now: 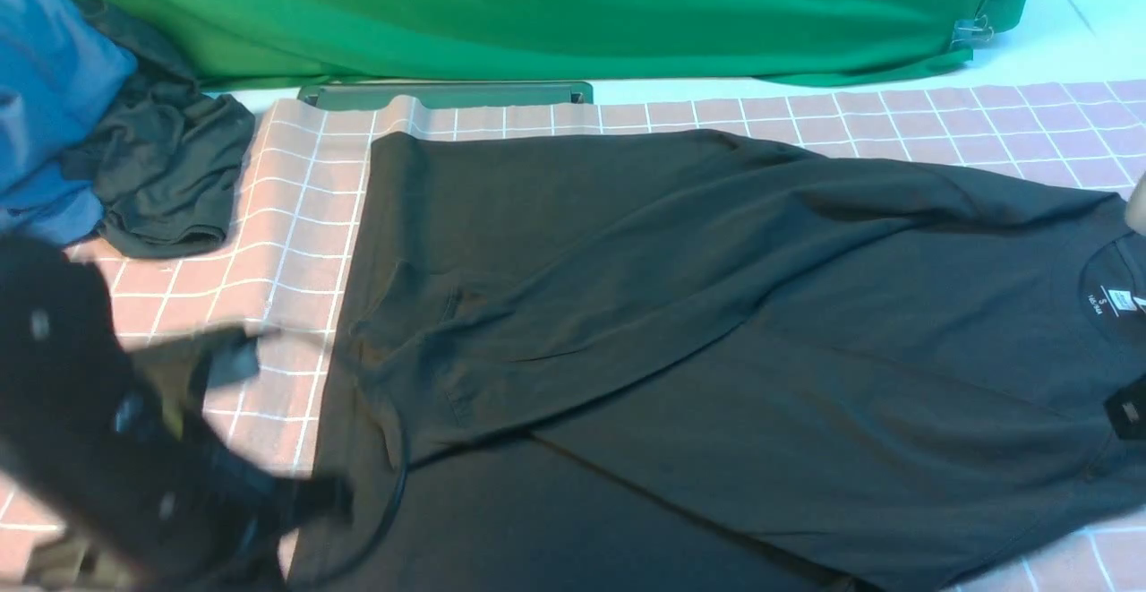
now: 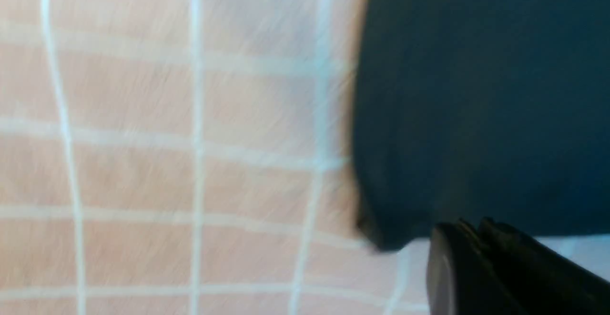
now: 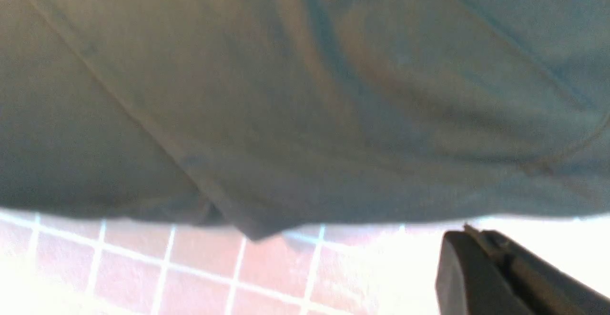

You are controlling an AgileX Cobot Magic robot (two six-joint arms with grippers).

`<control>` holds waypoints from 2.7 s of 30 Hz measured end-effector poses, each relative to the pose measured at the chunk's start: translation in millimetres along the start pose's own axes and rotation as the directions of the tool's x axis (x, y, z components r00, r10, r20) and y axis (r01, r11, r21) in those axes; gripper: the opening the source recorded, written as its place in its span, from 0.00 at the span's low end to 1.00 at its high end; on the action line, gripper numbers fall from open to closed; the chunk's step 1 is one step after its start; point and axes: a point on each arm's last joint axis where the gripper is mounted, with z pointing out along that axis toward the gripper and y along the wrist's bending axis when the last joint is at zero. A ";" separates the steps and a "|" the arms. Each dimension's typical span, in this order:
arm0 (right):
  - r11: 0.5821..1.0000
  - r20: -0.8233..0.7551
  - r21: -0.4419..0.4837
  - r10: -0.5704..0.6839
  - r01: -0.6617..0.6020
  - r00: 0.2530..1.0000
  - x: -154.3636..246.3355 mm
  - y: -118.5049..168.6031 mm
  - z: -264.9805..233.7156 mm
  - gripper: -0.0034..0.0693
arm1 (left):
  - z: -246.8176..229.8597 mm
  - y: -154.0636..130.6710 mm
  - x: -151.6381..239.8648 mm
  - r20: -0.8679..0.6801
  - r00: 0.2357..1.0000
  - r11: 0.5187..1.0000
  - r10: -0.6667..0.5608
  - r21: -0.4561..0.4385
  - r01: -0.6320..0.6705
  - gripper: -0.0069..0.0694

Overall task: Fold a long-sleeved shirt over a pink coffee tablecloth.
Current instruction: 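Grasp the near edge of the shirt at its hem and shoulder corners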

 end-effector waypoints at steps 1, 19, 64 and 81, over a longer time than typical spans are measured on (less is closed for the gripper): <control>1.000 0.012 -0.004 0.004 -0.004 1.000 -1.2 0.4 -0.2 0.10 | 5.3 2.6 3.7 -0.019 1.000 1.000 -0.003 -0.010 0.003 0.25; 1.000 0.073 -0.026 0.020 -0.018 0.997 -7.1 2.3 -1.0 0.10 | 58.4 9.7 3.4 -0.057 0.991 0.992 0.123 -0.017 -0.124 0.56; 0.982 -0.387 0.144 0.167 -0.120 0.907 3.6 -40.8 141.7 0.76 | -0.8 18.5 17.1 0.080 0.993 0.993 0.090 -0.078 -0.084 0.11; 0.994 -0.447 0.108 0.079 -0.034 0.891 4.6 -37.3 147.7 0.12 | -0.8 18.6 16.7 0.084 0.992 0.993 0.091 -0.079 -0.085 0.11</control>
